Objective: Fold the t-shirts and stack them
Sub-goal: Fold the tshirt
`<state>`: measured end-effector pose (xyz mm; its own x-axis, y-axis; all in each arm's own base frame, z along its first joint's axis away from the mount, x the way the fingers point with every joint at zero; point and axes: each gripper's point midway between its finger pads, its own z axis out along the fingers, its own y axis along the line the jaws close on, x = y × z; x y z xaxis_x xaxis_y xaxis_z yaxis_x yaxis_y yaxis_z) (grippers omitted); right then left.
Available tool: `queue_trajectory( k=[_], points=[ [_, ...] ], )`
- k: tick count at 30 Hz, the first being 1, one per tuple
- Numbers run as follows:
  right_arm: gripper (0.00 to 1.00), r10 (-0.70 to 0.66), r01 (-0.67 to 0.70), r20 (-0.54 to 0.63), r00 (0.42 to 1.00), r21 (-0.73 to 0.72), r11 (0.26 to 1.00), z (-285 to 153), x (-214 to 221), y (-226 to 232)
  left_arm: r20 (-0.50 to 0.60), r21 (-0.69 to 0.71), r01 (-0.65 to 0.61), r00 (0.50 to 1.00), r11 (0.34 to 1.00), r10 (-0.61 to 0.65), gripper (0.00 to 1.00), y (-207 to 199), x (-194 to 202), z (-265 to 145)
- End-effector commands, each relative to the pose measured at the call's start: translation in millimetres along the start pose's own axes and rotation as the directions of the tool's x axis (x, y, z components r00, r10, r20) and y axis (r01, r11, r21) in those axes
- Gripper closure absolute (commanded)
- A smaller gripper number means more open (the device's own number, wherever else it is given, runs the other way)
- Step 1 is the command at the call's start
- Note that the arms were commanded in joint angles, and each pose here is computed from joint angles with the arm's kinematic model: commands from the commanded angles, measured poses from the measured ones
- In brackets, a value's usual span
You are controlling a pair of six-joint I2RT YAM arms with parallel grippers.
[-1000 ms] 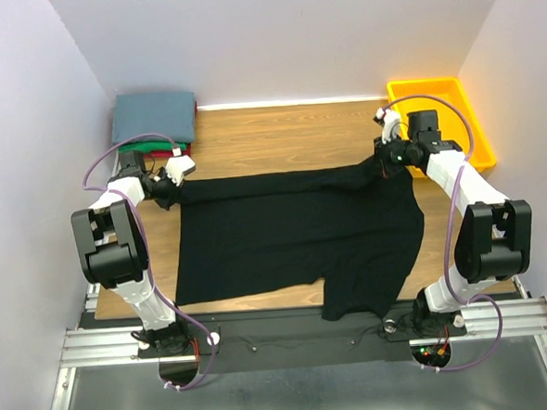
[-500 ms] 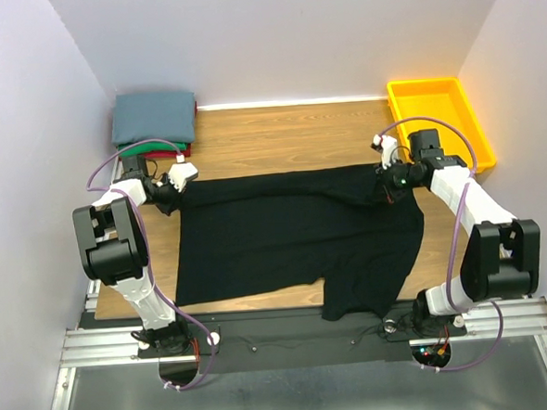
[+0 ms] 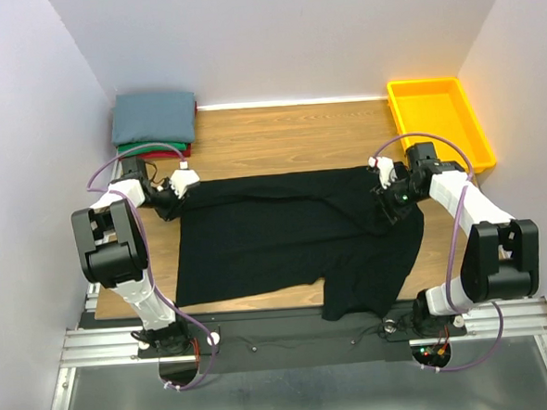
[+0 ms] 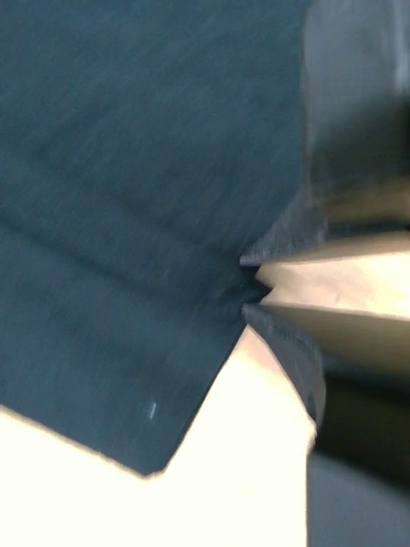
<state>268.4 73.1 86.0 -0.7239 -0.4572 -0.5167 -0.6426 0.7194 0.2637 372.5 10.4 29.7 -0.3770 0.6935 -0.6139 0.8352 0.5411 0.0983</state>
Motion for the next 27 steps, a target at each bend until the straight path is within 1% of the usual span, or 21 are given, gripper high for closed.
queue_trajectory(
  k=[1,3,4,7,11,15,18,19,25,27],
  points=[
    [0.47,-0.069,0.069,0.003,0.998,0.01,0.998,-16.7,-12.1,1.6,0.022,0.07,-0.113,0.994,0.991,0.111,0.61,-23.3,-16.5,-33.7],
    [0.44,-0.092,0.091,0.047,0.995,0.018,0.996,-24.2,-30.2,0.2,0.029,0.085,-0.13,0.991,0.988,0.128,0.6,-28.3,-20.8,-39.4],
    [0.42,-0.099,0.1,0.075,0.992,-0.01,0.995,-23.5,-38.3,3.3,0.038,0.08,-0.134,0.991,0.988,0.132,0.6,-27.1,-24.3,-42.1],
    [0.42,-0.038,0.044,0.094,0.995,-0.057,0.997,-13.7,-58.4,-5.0,0.11,0.052,-0.133,0.986,0.99,0.127,0.59,-18.2,-49.9,-49.5],
    [0.41,0.072,-0.066,0.1,0.992,-0.064,0.996,4.0,-85.7,-28.7,0.133,0.056,-0.108,0.986,0.993,0.1,0.56,-12.2,-71.4,-37.3],
    [0.43,0.103,-0.101,0.093,0.99,-0.026,0.995,19.4,-102.5,-57.1,0.163,0.053,-0.114,0.981,0.992,0.104,0.55,-10.9,-93.0,-23.1],
    [0.44,0.136,-0.135,0.069,0.988,-0.015,0.991,33.4,-104.8,-73.2,0.169,0.039,-0.106,0.981,0.994,0.098,0.55,-8.1,-100.1,-12.2],
    [0.45,0.138,-0.138,0.057,0.989,0.002,0.99,36.2,-103.3,-77.1,0.171,0.047,-0.087,0.982,0.995,0.078,0.55,-10.7,-102.6,-8.9],
    [0.45,0.161,-0.16,-0.005,0.987,0.056,0.985,52.8,-90.0,-93.9,0.153,0.044,-0.052,0.987,0.998,0.044,0.55,-10.2,-94.6,5.6],
    [0.45,0.178,-0.177,-0.016,0.984,0.047,0.983,57.7,-86.9,-93.0,0.146,0.047,-0.045,0.989,0.998,0.038,0.55,-11.9,-90.4,8.6]
  ],
)
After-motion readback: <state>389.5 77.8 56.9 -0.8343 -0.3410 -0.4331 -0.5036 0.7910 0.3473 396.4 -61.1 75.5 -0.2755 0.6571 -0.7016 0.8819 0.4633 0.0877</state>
